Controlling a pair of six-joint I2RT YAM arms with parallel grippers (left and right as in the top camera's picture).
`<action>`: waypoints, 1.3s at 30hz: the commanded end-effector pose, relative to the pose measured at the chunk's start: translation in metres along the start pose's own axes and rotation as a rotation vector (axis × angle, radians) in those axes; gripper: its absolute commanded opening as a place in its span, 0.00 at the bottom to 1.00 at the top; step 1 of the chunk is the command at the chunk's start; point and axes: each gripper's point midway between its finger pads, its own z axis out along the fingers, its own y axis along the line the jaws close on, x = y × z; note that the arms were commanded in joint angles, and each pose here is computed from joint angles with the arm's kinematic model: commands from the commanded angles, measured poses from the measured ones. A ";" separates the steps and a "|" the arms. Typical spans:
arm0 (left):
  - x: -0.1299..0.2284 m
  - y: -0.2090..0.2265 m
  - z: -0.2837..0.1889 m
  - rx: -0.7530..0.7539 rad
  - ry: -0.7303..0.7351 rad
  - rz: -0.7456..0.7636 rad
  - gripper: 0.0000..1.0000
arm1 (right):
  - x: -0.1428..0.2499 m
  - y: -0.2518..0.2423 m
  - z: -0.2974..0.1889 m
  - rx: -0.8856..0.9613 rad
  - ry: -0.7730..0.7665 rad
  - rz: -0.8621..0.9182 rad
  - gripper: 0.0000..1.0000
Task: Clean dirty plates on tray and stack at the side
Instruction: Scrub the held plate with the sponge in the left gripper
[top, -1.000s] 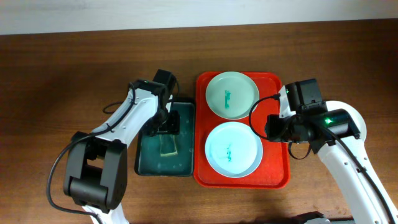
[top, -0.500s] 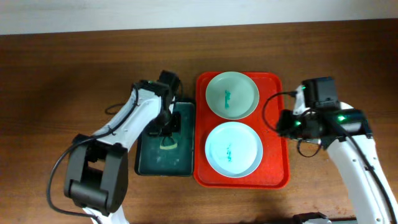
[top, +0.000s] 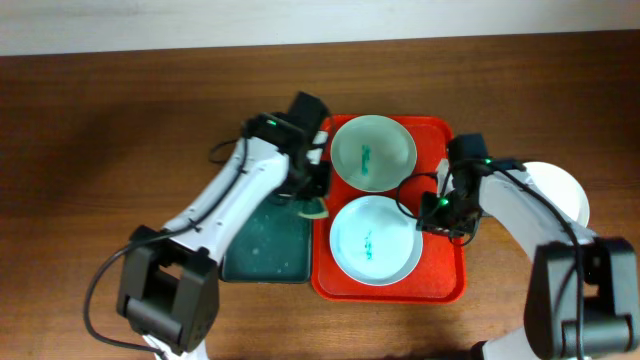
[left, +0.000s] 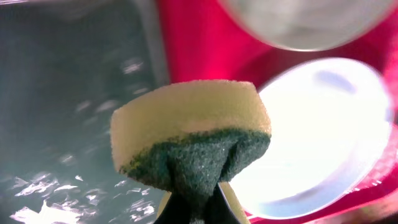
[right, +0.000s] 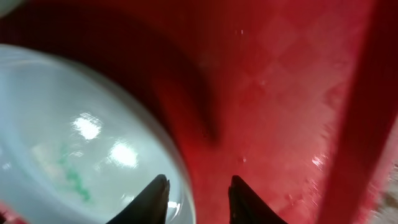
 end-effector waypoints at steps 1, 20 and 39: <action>0.004 -0.051 0.005 0.067 -0.027 0.053 0.00 | 0.013 0.002 0.025 0.007 0.067 -0.032 0.27; 0.023 0.019 0.104 -0.510 0.132 0.105 0.00 | 0.017 0.003 0.032 0.030 0.079 -0.047 0.04; 0.080 -0.043 0.113 -0.168 0.386 0.060 0.00 | 0.019 0.003 0.032 0.031 0.085 -0.045 0.04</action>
